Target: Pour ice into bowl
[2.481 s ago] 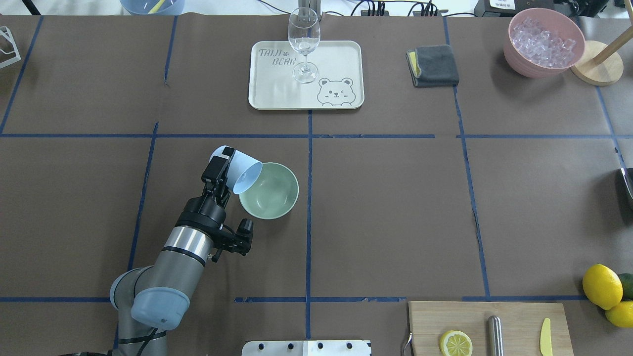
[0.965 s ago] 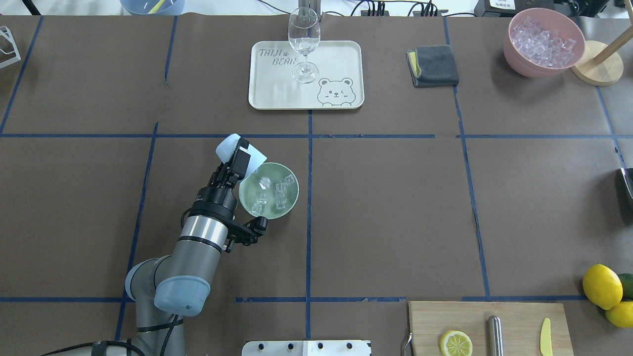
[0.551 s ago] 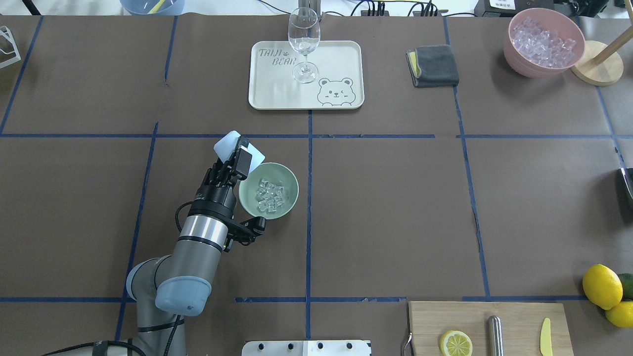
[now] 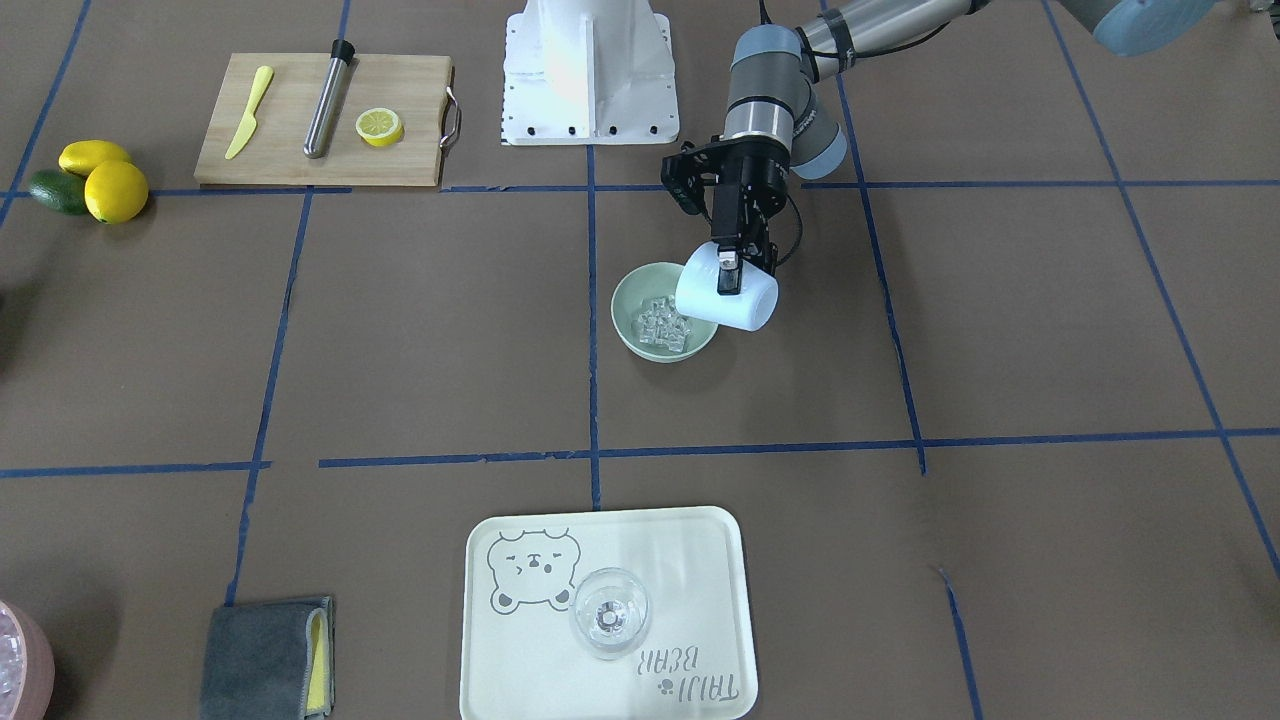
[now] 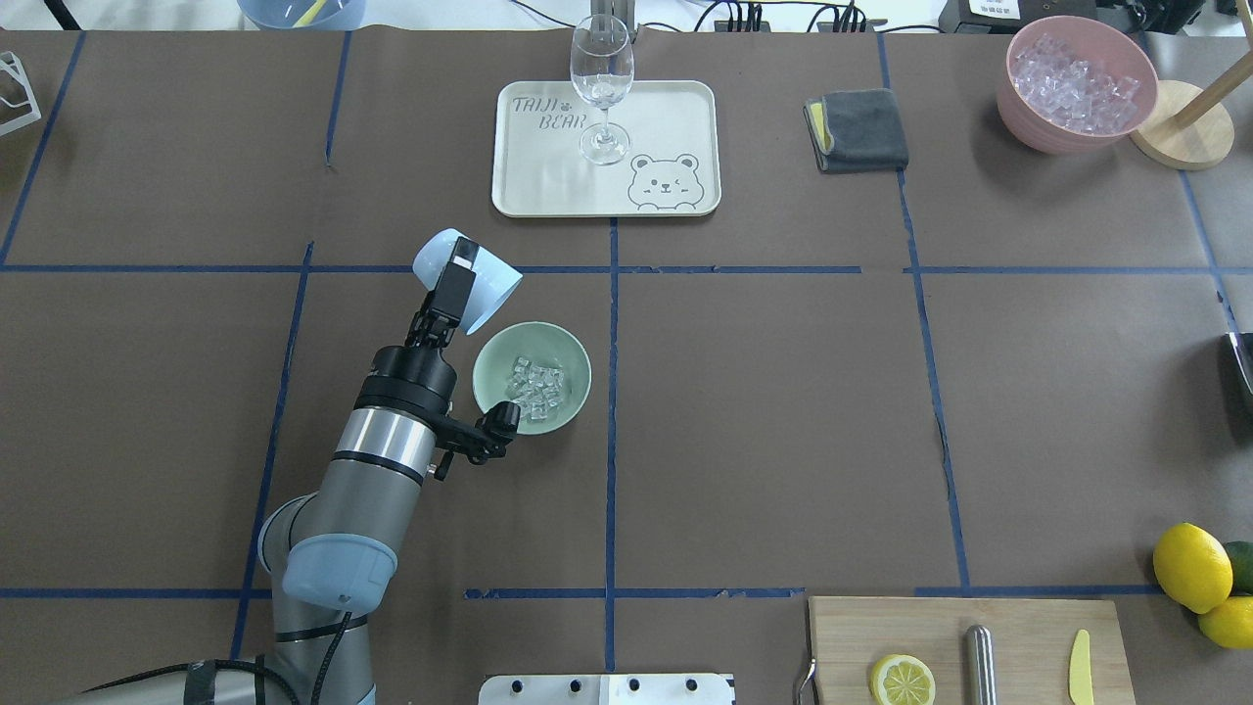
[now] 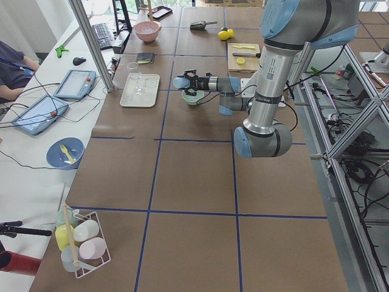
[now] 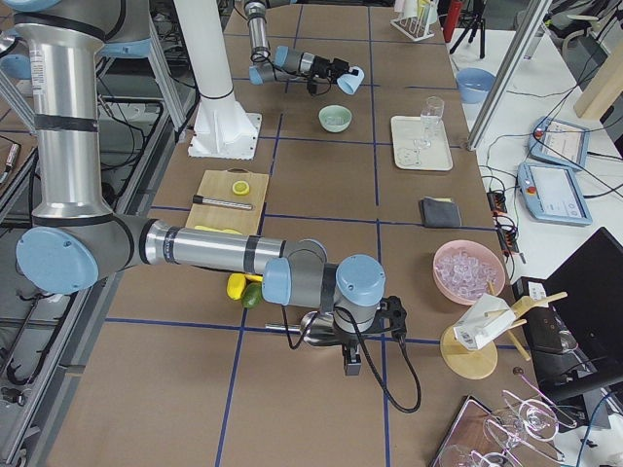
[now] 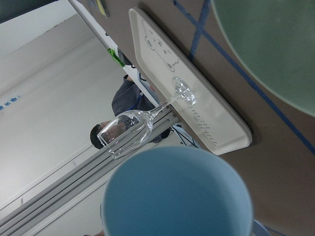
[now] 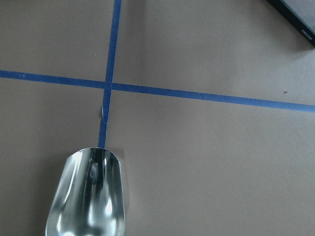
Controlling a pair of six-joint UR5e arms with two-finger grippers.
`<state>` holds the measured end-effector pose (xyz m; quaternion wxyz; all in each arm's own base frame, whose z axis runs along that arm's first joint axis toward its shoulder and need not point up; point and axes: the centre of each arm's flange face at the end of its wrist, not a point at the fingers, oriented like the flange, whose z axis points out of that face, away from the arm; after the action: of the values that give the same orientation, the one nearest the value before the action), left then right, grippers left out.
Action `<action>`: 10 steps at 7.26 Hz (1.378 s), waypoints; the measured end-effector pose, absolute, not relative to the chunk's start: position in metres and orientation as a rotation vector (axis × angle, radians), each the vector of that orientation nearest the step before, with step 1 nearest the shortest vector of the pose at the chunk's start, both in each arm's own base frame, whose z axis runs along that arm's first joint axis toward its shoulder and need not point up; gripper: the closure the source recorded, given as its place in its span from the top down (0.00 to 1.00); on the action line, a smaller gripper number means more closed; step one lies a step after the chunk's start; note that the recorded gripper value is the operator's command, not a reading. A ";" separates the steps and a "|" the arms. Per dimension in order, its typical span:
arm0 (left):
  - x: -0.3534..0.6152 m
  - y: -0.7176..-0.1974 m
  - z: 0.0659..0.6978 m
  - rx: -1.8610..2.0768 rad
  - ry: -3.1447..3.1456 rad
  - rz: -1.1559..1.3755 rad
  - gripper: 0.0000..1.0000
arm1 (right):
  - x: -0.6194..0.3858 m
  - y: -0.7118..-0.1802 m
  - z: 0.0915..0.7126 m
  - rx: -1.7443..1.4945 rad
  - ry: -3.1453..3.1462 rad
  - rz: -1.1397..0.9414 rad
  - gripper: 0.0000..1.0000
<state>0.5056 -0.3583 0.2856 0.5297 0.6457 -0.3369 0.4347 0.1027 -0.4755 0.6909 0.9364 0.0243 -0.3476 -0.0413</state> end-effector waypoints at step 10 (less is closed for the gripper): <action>0.390 -0.388 0.409 1.407 0.677 0.202 0.00 | 0.102 -0.468 0.697 0.041 -0.710 -0.089 1.00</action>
<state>0.3899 -0.3878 0.4092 0.7059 0.6329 0.3047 0.0908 0.1023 -0.4683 0.6974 0.9364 0.0202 -0.3476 -0.0433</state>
